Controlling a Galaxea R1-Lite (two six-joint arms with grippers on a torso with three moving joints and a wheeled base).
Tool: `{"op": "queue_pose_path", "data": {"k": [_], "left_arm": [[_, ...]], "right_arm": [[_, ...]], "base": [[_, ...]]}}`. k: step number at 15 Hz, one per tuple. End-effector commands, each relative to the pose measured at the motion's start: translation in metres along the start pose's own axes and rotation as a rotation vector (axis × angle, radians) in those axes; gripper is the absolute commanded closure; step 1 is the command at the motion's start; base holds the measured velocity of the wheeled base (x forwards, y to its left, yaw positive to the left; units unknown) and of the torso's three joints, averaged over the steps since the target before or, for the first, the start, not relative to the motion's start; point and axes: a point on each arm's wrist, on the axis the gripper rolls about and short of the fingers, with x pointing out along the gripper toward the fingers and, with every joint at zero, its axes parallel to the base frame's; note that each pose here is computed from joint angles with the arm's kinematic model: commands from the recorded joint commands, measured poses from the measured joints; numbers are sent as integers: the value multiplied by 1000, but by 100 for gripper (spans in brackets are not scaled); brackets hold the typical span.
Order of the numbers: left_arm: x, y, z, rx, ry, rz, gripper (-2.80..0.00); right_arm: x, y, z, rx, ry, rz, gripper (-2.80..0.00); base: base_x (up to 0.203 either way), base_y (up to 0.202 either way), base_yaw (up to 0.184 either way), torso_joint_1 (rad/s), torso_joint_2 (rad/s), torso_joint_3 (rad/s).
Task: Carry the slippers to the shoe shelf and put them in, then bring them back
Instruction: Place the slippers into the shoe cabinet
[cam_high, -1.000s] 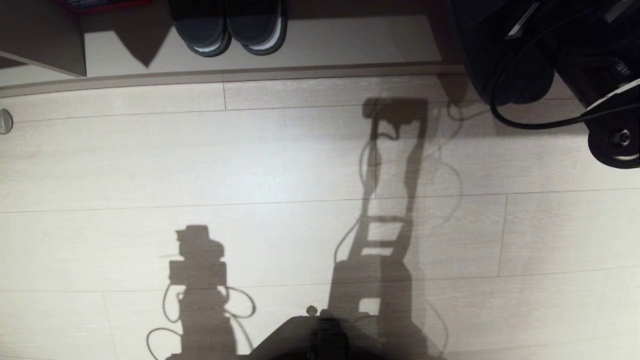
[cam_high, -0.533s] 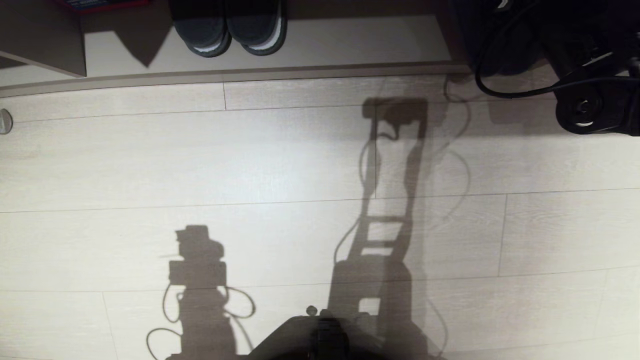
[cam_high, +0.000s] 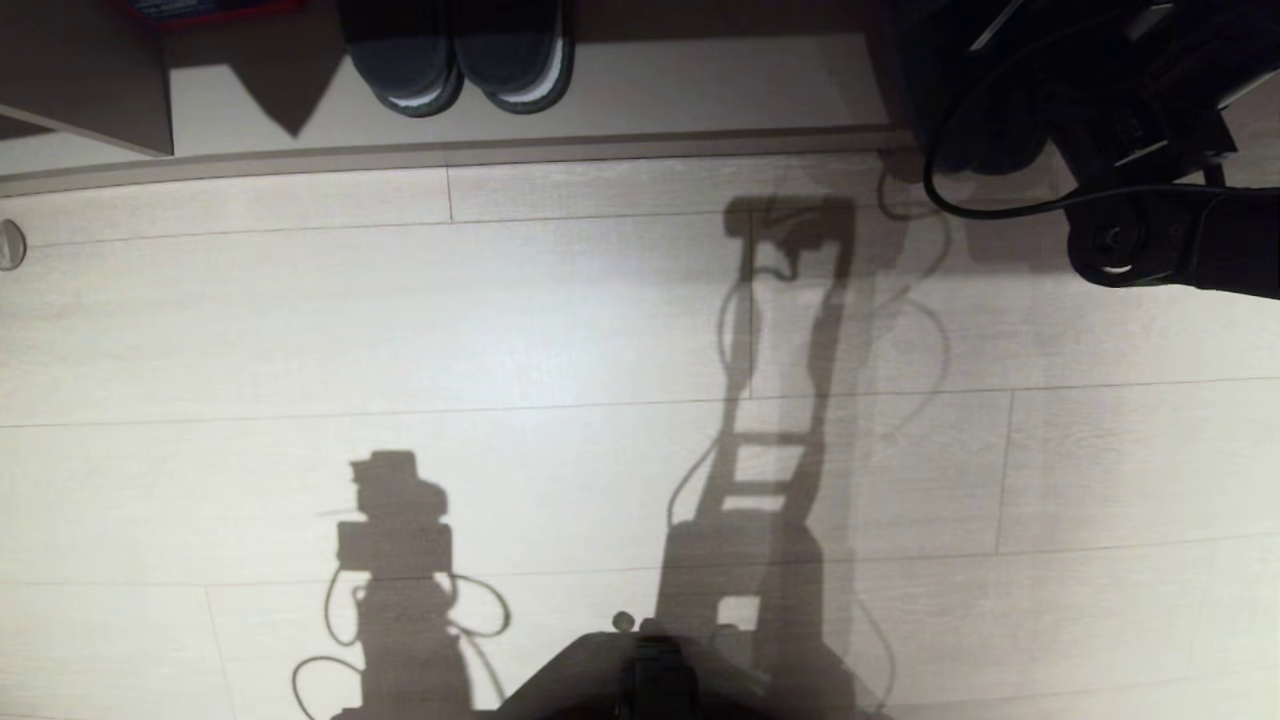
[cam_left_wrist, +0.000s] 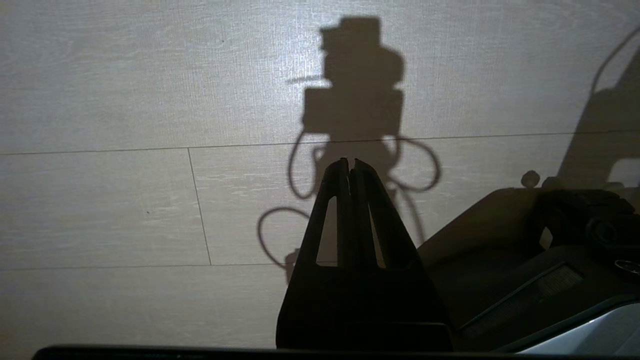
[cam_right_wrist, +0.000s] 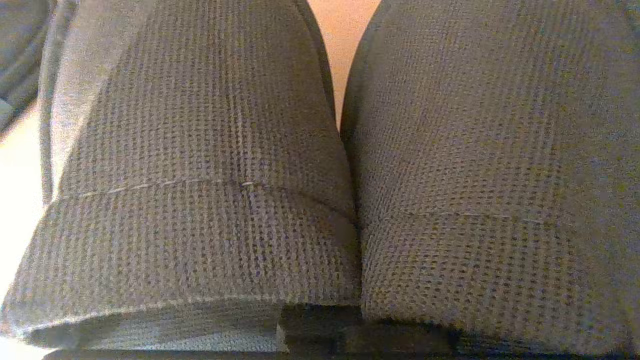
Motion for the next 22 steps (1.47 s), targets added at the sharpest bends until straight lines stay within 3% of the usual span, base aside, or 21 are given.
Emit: {"op": "queue_pose_path", "data": {"k": [1, 5, 10, 11, 19, 22], "left_arm": [[0, 0, 0, 1, 1, 0, 0], [0, 0, 0, 0, 0, 2, 0], [0, 0, 0, 0, 1, 0, 0], [0, 0, 0, 0, 0, 0, 0], [0, 0, 0, 0, 1, 0, 0], [0, 0, 0, 0, 1, 0, 0]], "right_arm": [[1, 0, 8, -3, -17, 9, 0], [1, 1, 11, -5, -20, 24, 0], [0, 1, 1, 35, -29, 27, 0], [-1, 0, 0, 35, -29, 26, -280], [-1, 0, -6, 38, -5, 18, -280], [-8, 1, -9, 48, 80, 0, -280]], "base": [[86, 0, -3, -2, 4, 1], [175, 0, -1, 2, 2, 6], [10, 0, -1, 0, 0, 1], [0, 0, 0, 0, 0, 0], [0, 0, 0, 0, 0, 0], [0, 0, 0, 0, 0, 0]]}}
